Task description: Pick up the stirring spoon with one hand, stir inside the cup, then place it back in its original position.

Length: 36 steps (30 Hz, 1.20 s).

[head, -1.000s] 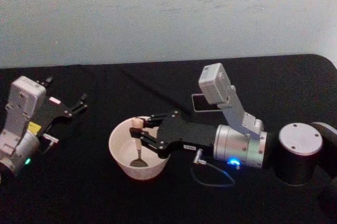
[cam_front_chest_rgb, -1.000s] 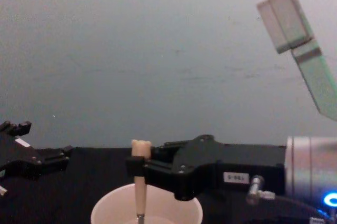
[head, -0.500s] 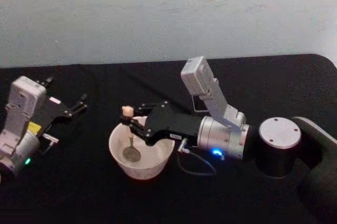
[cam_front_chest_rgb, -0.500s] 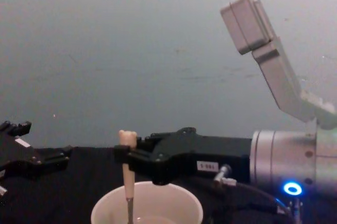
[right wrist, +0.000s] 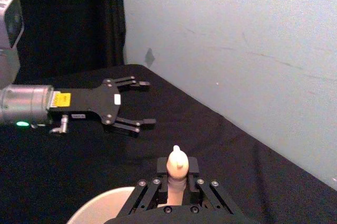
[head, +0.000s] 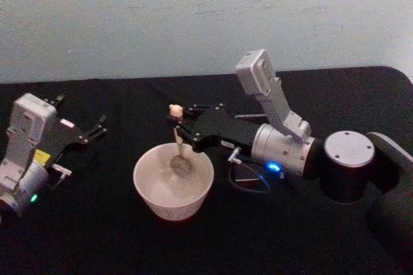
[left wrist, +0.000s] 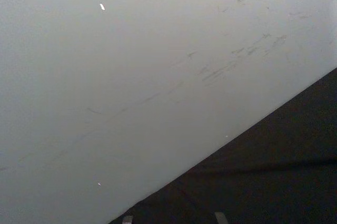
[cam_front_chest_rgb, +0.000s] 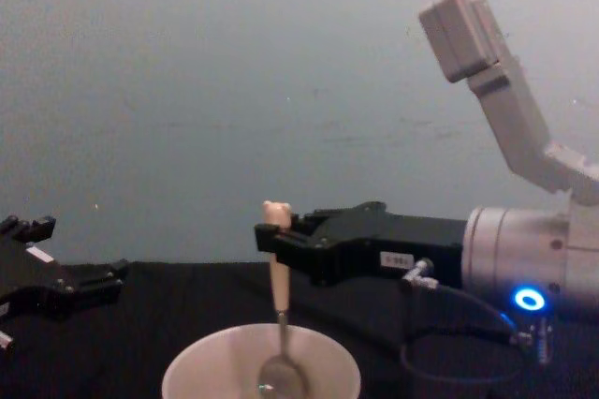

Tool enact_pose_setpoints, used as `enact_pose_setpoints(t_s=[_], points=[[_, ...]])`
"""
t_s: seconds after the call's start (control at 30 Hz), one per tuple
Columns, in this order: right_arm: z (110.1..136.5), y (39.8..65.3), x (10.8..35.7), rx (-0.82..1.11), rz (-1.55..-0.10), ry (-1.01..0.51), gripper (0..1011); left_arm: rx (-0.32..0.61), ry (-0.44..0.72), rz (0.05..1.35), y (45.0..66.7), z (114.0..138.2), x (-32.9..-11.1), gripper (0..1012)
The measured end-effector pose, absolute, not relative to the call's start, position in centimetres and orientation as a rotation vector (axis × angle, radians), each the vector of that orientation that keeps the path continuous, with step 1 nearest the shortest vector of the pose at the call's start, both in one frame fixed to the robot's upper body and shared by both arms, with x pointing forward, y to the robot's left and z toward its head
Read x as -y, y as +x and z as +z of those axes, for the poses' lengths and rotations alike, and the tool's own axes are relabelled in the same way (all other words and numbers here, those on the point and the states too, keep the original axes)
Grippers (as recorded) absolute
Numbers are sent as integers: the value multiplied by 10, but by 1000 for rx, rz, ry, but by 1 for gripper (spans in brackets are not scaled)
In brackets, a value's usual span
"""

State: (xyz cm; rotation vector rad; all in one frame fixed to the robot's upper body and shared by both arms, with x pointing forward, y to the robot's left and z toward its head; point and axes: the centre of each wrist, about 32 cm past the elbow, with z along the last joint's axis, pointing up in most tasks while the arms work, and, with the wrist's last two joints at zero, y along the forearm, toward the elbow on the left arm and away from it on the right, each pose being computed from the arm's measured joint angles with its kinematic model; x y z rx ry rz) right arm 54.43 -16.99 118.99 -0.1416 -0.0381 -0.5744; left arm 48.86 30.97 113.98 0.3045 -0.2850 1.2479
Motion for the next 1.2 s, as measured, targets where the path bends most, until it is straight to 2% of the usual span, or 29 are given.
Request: enact_pose_setpoints(t_s=[0.3, 0.7, 1.2], points=[[1192, 539, 188, 42, -578, -148, 210, 285, 304, 1248, 489, 1140, -310, 1001], [1196, 516, 207, 24, -514, -156, 211, 285, 305, 1248, 489, 1140, -310, 1001], [1194, 507, 193, 8, -442, -161, 210, 285, 304, 1248, 489, 1140, -310, 1001]])
